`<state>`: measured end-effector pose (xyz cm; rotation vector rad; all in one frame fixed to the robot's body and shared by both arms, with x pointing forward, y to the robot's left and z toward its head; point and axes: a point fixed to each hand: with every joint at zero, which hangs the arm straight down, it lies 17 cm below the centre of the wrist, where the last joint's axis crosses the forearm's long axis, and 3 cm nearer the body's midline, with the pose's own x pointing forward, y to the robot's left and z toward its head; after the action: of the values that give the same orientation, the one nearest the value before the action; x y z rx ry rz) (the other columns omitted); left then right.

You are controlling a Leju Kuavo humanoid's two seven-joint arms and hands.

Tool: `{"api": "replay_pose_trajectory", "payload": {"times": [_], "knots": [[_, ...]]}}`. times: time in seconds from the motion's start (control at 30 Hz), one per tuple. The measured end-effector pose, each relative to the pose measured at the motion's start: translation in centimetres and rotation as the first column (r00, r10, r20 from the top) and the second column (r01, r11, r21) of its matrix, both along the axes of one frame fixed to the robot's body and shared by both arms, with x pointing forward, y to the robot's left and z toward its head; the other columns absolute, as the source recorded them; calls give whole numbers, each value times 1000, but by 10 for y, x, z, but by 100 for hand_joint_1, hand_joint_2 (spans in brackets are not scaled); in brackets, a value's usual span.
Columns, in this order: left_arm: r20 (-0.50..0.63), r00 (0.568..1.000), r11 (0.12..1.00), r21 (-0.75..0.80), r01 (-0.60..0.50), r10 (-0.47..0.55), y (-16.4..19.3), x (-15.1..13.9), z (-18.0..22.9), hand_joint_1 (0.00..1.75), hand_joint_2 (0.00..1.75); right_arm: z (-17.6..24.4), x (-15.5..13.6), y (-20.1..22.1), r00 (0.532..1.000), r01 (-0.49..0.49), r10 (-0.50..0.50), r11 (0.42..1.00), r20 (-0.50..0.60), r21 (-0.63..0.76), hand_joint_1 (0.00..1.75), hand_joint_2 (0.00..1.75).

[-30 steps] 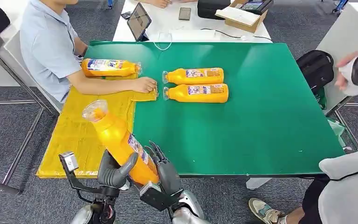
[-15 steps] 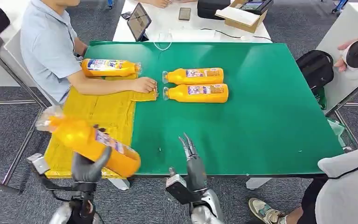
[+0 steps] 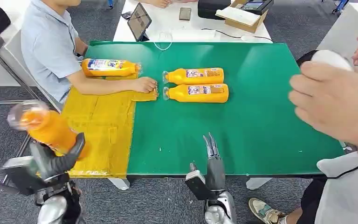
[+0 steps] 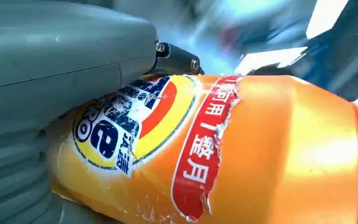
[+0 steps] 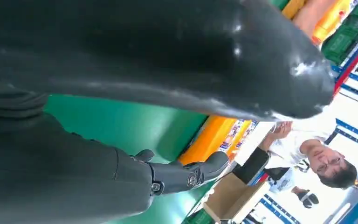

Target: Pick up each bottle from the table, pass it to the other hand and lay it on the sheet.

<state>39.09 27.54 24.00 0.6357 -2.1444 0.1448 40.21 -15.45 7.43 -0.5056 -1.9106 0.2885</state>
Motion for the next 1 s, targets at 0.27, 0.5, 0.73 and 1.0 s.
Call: {"api": "replay_pose_trajectory", "payload": {"times": [0.27, 0.5, 0.73, 1.0], "knots": [[-153, 986, 867, 499, 14, 72, -56, 58, -54, 175, 175, 26, 7, 28, 997, -61, 58, 996, 50, 61, 0, 0], [-245, 965, 819, 570, 65, 94, -64, 79, -88, 175, 175, 37, 7, 45, 993, -104, 99, 992, 71, 76, 0, 0], [-448, 872, 721, 669, 182, 197, -63, 122, -149, 175, 175, 45, 8, 60, 988, -141, 133, 985, 83, 96, 0, 0], [-681, 689, 614, 660, 433, 246, -64, 145, -208, 159, 175, 43, 8, 61, 988, -146, 138, 984, 75, 103, 0, 0]]}}
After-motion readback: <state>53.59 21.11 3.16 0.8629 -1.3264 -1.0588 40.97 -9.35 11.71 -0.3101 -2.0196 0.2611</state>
